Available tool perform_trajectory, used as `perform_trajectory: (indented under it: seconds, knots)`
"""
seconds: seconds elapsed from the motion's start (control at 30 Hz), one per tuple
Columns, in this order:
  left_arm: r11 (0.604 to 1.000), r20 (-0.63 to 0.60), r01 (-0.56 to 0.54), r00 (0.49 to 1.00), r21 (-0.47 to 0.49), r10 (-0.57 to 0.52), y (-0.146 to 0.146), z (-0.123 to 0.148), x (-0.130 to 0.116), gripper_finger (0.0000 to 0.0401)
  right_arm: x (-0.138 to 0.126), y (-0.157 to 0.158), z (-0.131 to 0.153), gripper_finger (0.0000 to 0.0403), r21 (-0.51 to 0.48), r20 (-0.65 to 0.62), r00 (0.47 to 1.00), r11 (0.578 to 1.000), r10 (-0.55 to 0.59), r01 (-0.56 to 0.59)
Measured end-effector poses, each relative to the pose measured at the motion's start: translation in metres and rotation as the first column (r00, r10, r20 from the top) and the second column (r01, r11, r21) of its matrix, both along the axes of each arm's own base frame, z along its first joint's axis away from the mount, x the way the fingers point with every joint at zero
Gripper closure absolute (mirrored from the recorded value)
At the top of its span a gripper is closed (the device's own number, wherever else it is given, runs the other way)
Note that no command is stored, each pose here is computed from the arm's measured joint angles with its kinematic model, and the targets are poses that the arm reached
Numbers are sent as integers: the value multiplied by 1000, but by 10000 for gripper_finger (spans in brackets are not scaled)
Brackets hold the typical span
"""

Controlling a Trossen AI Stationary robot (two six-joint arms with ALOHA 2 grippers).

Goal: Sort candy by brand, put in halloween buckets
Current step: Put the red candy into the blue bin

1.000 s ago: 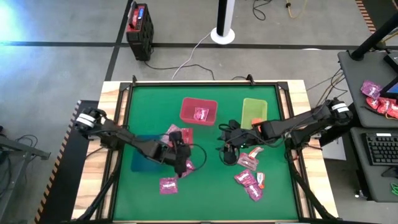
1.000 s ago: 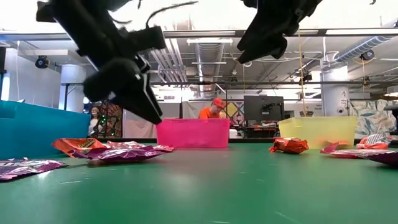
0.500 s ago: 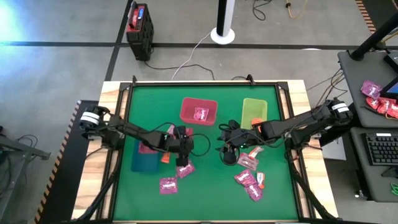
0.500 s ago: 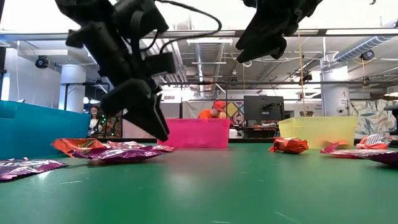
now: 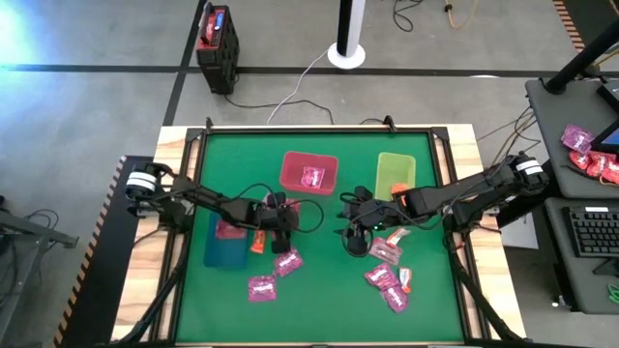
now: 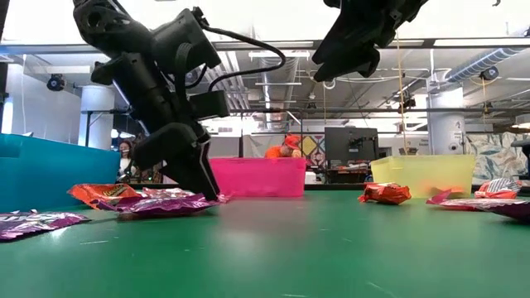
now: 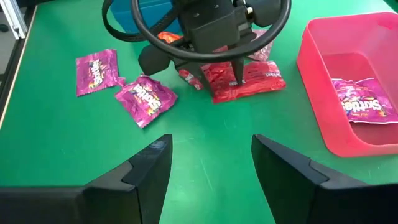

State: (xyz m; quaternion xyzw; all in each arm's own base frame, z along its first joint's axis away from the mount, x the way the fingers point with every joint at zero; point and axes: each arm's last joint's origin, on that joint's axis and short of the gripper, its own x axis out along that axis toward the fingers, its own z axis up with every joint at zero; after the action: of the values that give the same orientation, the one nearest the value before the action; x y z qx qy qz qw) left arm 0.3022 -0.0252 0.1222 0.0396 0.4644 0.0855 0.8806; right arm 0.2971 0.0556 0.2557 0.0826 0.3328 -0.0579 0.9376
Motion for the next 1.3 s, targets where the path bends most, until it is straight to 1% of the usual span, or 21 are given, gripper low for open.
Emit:
perform_trajectory:
  seconds: [0.1, 0.2, 0.3, 0.4, 0.43, 0.47, 0.67, 0.83, 1.03, 1.13, 1.2, 1.23, 1.3]
  knots:
    - [1000, 1, -1, 1000, 1, 1, 0, -3, 1, 226, 0, 0, 0, 188, 0, 0, 1000, 1000, 0, 0]
    - [1000, -6, -2, 1000, 4, 2, 0, -7, 3, 252, 0, 0, 0, 188, 0, 0, 1000, 1000, 0, 0]
    - [1000, -19, 2, 1000, 0, -2, 0, -12, 3, 302, 0, 0, 0, 188, 0, 0, 1000, 1000, 0, 0]
    - [1000, -20, 4, 1000, -2, -4, -1, -12, 3, 369, 0, 0, 0, 188, 0, 0, 1000, 1000, 0, 0]
    - [1000, -18, 6, 1000, -7, -6, -1, -11, 3, 385, 0, 0, 0, 188, 0, 0, 1000, 1000, 0, 0]
    - [1000, -12, 11, 1000, -15, -11, -1, -9, 2, 391, 0, 0, 0, 188, 0, 0, 1000, 1000, 0, 0]
    - [996, 14, 88, 996, -34, -87, -11, 10, -5, 399, 0, 0, 0, 188, 1, 0, 1000, 1000, -1, 1]
    - [989, 159, 144, 977, -17, -140, -22, 47, -11, 401, 0, 0, 0, 188, -1, 0, 1000, 1000, 1, -1]
    - [983, 282, 183, 944, -14, -172, -32, 89, -30, 401, 0, 0, 0, 188, -3, 0, 1000, 1000, 3, -3]
    - [980, 286, 189, 944, -56, -166, -39, 106, -48, 401, 0, 0, 0, 188, -4, -1, 1000, 1000, 3, -3]
    - [979, 268, 178, 952, -103, -145, -44, 120, -61, 401, 0, 0, 0, 188, -5, -1, 1000, 1000, 4, -4]
    - [978, 237, 164, 963, -130, -130, -47, 125, -69, 401, 0, 0, -1, 188, -5, -2, 1000, 1000, 4, -4]
    - [977, 133, 116, 987, -181, -93, -52, 132, -85, 401, 0, 0, -1, 188, -5, -3, 1000, 1000, 4, -4]
